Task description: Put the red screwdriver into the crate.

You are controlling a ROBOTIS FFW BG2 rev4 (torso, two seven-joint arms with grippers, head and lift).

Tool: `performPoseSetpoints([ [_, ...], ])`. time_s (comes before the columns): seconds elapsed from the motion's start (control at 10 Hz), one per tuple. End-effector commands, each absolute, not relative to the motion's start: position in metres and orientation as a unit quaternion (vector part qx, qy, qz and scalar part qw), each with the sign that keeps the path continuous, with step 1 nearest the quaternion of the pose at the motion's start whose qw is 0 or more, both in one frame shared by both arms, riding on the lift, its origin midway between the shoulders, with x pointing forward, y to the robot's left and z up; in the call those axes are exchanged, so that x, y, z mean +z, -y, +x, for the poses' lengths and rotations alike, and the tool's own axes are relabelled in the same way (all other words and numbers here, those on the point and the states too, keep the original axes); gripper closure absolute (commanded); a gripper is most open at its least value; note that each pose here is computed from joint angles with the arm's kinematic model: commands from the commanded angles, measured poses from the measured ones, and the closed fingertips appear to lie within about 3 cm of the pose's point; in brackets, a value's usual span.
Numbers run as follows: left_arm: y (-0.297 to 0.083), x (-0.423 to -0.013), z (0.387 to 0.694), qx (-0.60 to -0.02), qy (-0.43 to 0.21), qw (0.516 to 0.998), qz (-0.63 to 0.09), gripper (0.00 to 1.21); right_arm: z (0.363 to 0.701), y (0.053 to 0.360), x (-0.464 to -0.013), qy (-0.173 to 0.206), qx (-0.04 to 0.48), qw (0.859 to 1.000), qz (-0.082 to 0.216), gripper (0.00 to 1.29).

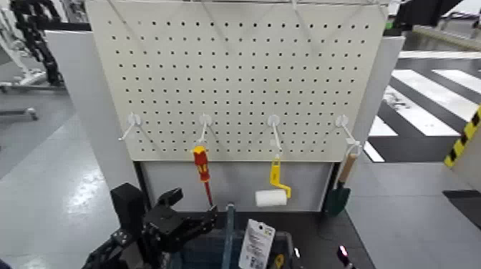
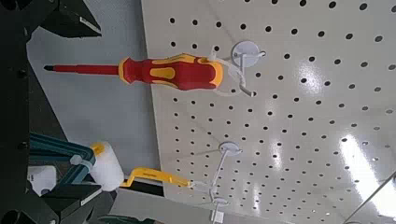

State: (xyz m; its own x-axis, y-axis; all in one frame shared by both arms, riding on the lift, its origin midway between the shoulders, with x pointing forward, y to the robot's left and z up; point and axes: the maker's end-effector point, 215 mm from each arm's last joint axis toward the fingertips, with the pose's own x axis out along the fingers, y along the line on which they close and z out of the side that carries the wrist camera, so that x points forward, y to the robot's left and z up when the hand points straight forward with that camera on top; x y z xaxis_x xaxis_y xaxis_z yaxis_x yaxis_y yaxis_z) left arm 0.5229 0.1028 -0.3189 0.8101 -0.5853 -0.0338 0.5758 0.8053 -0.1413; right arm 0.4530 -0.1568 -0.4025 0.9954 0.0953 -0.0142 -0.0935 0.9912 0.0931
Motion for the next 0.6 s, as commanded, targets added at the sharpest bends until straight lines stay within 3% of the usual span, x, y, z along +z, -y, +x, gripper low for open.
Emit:
performPoseSetpoints([
  [0.1, -0.1022, -0.3185, 0.5228, -0.306, -0.037, 0.949, -0.063, 0.11, 0.4526, 0.1555, -0.4039, -0.012, 0.048, 0.998, 0.047, 0.16],
  [0.6, -0.1106, -0.3152, 0.5271, -0.309, -0.035, 0.948, -0.061, 0.12, 0.4525, 0.1551, -0.4046, -0.013, 0.047, 0.998, 0.049, 0.16],
])
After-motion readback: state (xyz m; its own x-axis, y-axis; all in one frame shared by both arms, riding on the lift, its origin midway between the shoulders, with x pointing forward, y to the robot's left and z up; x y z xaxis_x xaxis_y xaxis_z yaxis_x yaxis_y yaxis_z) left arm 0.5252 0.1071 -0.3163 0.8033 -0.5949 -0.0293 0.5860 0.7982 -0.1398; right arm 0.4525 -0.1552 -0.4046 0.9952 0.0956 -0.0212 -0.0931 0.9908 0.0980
